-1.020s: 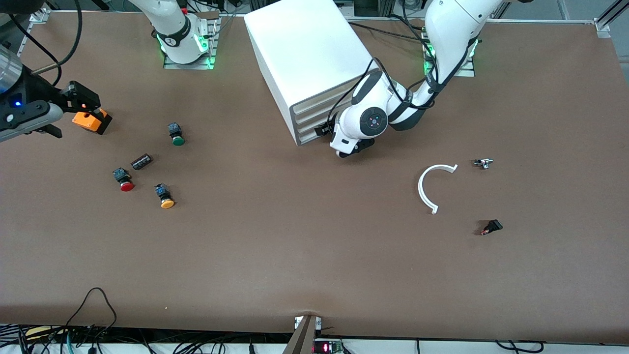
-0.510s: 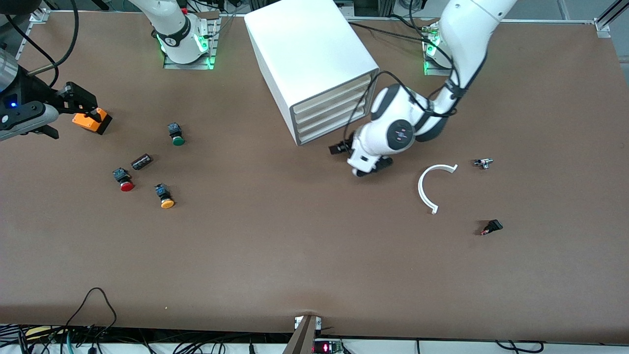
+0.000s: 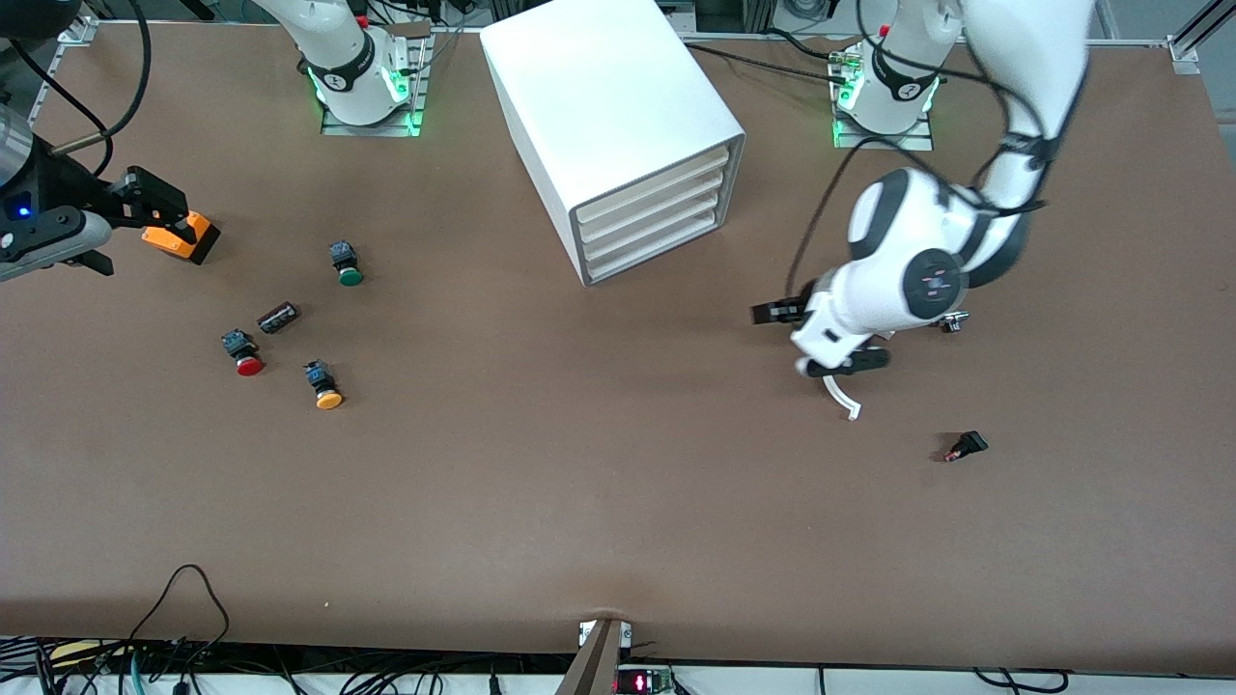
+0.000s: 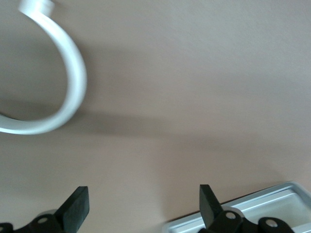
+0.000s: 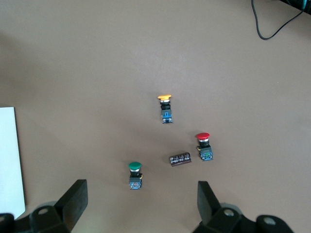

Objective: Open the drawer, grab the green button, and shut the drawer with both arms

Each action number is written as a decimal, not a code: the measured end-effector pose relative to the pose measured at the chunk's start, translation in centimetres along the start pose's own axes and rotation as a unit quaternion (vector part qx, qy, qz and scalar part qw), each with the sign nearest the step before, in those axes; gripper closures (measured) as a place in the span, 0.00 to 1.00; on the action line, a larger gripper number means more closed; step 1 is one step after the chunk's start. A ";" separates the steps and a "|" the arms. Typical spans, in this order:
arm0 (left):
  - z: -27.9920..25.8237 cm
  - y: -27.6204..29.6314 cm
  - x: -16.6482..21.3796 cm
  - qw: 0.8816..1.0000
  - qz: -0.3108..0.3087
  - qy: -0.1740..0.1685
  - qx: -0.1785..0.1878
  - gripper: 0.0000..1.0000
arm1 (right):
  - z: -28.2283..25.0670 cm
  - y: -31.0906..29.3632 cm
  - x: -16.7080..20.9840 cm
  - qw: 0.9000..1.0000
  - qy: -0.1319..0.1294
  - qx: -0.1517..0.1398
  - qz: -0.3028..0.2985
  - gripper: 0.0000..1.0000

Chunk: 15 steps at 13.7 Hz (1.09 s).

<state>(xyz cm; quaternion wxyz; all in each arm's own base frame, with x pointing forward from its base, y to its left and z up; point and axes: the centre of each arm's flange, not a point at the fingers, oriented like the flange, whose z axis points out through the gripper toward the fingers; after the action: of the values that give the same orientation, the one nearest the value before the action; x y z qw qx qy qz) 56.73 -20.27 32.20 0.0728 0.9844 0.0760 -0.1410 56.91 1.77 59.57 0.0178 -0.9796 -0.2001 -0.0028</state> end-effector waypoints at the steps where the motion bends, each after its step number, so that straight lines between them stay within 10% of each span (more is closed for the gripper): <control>1: -1.9 -1.6 0.2 1.000 0.010 0.008 0.002 0.00 | 0.2 0.0 0.1 1.000 -0.002 0.001 0.000 0.00; 15: -20.1 -15.0 -4.2 0.991 0.028 0.095 0.091 0.00 | 0.6 -0.3 0.3 1.000 -0.009 0.003 0.024 0.00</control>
<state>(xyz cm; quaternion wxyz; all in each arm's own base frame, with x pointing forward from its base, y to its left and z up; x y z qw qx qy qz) 55.60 -2.84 50.69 -0.0204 0.9976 0.0422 -0.0510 57.04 2.21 58.96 0.0192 -0.9840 -0.1771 0.0073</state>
